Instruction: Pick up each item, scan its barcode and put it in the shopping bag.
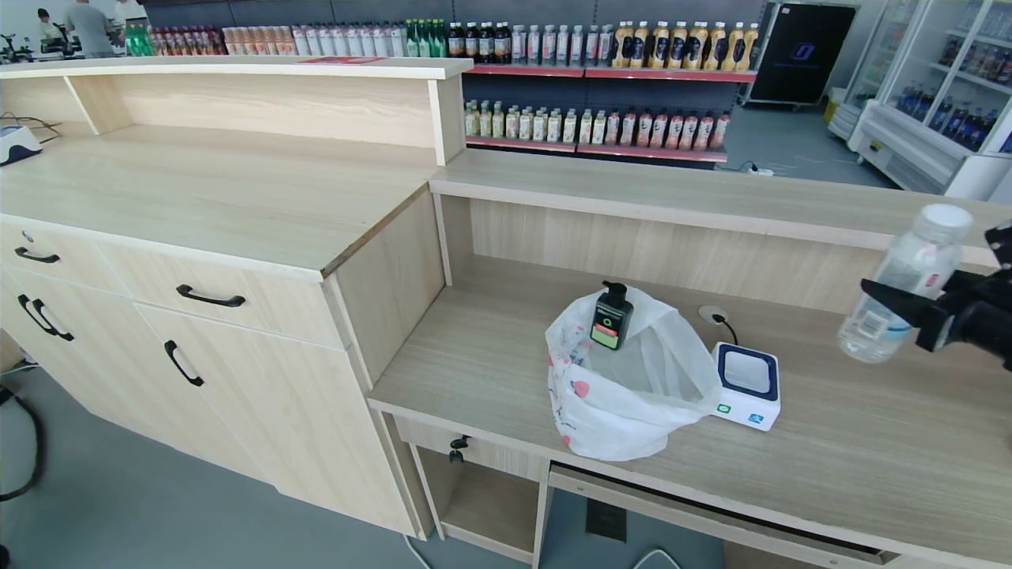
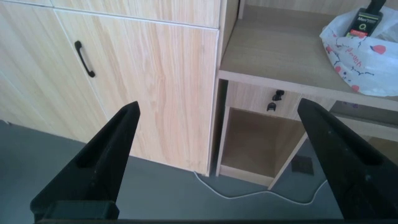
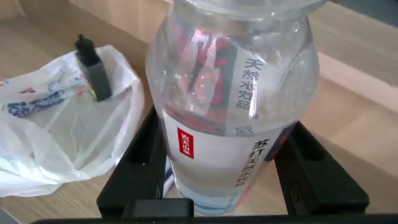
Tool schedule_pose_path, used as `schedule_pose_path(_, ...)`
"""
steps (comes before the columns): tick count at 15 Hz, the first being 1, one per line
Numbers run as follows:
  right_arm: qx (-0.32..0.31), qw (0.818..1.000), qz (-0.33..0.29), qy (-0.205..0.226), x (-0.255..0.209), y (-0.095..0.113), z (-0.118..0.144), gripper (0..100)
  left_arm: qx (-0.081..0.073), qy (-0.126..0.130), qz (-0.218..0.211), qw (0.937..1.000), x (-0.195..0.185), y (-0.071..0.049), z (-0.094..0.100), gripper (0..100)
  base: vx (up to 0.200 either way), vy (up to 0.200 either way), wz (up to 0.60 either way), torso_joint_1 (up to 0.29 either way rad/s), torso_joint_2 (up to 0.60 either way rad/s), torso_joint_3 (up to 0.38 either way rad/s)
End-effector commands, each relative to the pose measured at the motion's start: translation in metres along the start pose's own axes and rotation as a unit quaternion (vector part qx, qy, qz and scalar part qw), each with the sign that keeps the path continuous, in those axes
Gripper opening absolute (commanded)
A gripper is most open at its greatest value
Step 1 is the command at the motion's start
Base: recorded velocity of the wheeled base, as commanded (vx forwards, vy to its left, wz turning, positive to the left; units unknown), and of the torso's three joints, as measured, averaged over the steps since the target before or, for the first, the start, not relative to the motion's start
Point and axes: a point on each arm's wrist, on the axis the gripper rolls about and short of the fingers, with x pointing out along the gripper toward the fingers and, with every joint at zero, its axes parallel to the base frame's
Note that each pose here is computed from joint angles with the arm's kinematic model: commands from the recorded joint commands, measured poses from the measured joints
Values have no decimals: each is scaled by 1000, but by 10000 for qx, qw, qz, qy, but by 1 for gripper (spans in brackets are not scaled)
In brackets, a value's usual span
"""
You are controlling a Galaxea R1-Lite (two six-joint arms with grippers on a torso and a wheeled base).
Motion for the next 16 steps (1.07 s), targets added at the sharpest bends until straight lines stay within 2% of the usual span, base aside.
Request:
schedule_pose_path(1,206,9922,-1201,253,-61,0,18,0,-1,6,0,10000,0,0,0,100,0,0,0,0,0,0)
schedule_pose_path(3,369,9811,-1815,551,-70,2,16,0,-1,6,0,10000,0,0,0,100,0,0,0,0,0,0)
schedule_pose_path(5,461,9746,-2045,782,-71,5,16,0,-1,6,0,10000,0,0,0,100,0,0,0,0,0,0)
schedule_pose_path(6,488,9767,-1962,723,-68,7,18,0,-1,6,0,10000,0,0,0,100,0,0,0,0,0,0)
schedule_pose_path(8,576,9846,-1583,460,-55,23,26,0,-1,6,0,10000,0,0,0,100,0,0,600,2,-2,5)
schedule_pose_path(11,738,9915,-1057,183,-32,61,44,0,-1,6,0,10000,0,0,0,100,0,0,600,2,4,2)
schedule_pose_path(14,776,9955,-493,208,-14,88,42,0,-1,6,0,10000,0,0,0,100,0,0,600,7,1,4)
schedule_pose_path(16,773,9948,-357,557,4,91,22,0,-1,6,0,10000,0,0,0,100,0,0,300,-4,4,1)
